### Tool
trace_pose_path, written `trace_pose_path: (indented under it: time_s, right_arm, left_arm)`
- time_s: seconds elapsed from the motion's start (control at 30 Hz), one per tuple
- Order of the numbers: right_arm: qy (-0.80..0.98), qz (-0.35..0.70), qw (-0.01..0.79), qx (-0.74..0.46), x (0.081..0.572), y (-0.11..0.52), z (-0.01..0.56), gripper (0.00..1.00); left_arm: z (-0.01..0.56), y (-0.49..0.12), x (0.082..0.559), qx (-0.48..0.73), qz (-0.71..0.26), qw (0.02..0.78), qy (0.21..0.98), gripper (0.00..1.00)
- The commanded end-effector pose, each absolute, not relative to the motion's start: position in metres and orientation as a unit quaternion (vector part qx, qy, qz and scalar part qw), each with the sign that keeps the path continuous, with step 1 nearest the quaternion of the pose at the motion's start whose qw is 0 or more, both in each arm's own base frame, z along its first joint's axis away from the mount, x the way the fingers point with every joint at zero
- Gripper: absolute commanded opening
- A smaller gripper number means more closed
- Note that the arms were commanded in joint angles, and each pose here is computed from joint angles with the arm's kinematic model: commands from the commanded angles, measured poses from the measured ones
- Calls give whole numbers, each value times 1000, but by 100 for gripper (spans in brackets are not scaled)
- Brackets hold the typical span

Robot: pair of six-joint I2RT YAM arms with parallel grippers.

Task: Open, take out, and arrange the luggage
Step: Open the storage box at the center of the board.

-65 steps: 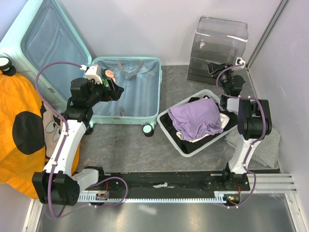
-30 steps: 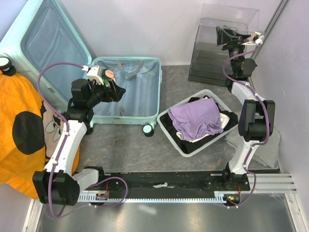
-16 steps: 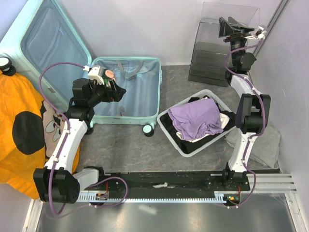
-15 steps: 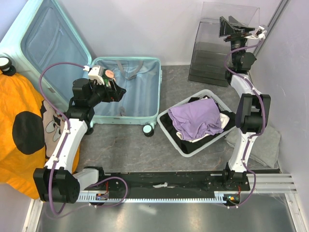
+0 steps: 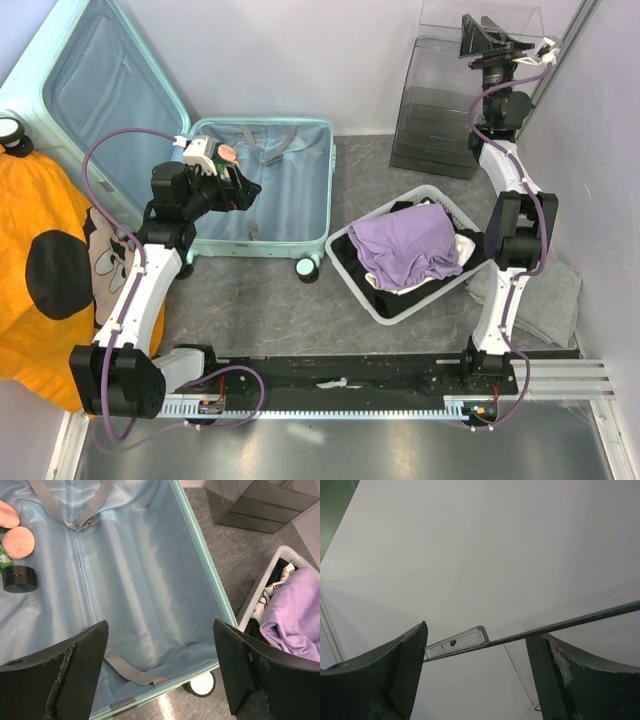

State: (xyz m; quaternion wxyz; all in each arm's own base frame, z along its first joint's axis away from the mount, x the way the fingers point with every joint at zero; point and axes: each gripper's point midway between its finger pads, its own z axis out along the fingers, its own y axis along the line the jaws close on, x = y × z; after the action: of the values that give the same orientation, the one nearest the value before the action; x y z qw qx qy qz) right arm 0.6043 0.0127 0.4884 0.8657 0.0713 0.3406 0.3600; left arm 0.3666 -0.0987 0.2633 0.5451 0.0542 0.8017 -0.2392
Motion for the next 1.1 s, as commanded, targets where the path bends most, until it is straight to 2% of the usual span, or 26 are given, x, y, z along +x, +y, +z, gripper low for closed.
trace_pose_path:
  time_s: [0.0, 0.2, 0.47, 0.77, 1.07]
  right_arm:
    - [307, 339, 885, 85, 602, -3, 530, 86]
    - [352, 292, 876, 149, 628, -26, 522, 88]
    - [360, 277, 875, 167, 640, -34, 532, 94]
    - [329, 290, 881, 177, 627, -37, 552, 98]
    - [301, 281, 890, 197, 614, -48, 575, 98]
  left_arm:
    - [275, -98, 368, 61, -238, 561, 791, 92]
    - [279, -98, 366, 61, -237, 566, 788, 92]
    - [277, -98, 367, 59, -237, 564, 789, 92]
    - [281, -95, 367, 60, -228, 571, 786, 92]
    - [279, -92, 367, 59, -221, 572, 788, 92]
